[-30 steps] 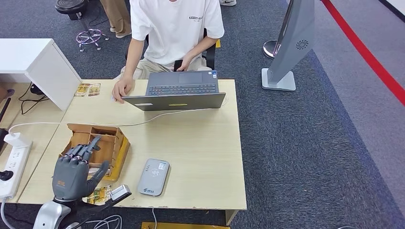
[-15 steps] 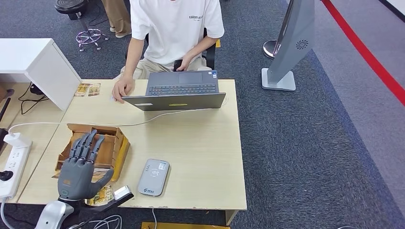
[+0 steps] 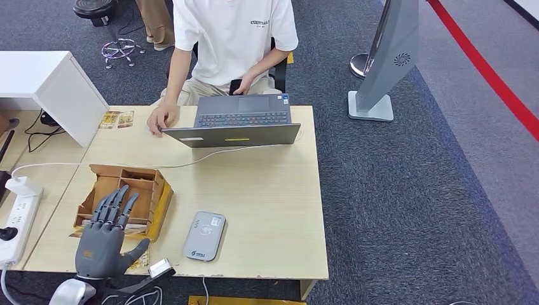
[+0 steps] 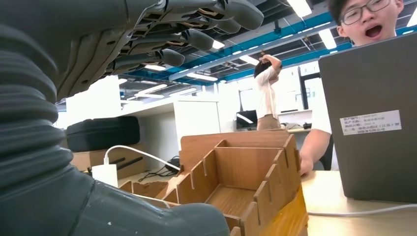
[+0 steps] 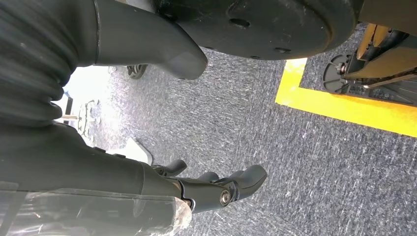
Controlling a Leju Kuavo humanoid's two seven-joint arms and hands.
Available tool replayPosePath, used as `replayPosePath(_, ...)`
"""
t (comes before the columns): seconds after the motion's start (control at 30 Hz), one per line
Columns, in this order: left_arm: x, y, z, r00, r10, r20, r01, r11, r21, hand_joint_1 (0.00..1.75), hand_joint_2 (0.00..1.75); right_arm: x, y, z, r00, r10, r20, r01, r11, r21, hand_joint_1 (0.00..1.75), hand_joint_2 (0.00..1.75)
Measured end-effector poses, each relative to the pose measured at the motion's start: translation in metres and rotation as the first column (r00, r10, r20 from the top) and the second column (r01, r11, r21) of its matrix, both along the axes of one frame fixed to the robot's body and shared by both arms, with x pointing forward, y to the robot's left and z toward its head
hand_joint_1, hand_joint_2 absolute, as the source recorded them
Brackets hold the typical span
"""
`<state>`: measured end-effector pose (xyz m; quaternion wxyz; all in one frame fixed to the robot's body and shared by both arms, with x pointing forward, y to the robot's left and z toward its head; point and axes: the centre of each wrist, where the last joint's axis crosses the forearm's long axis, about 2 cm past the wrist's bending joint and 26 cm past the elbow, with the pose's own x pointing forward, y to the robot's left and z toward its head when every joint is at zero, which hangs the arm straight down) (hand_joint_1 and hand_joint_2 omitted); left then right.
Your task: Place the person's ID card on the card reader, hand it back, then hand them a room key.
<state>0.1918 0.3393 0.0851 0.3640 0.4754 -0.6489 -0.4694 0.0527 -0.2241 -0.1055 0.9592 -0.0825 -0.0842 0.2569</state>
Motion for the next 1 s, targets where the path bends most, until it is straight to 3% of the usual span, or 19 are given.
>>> replayPosePath(0.63, -0.009, 0.003, -0.005, 1.000, 0.017, -0.009, -0.017, 1.000, -0.005, 0.00, 1.75, 0.000, 0.000, 0.000, 1.000, 0.001, 0.001, -0.001, 1.000, -0.001, 0.00, 1.75)
replayPosePath(1.0, -0.013, 0.024, -0.025, 0.995, 0.084, -0.059, -0.083, 0.996, 0.014, 0.00, 1.75, 0.000, 0.000, 0.000, 1.000, 0.016, -0.001, -0.016, 1.000, -0.004, 0.00, 1.75)
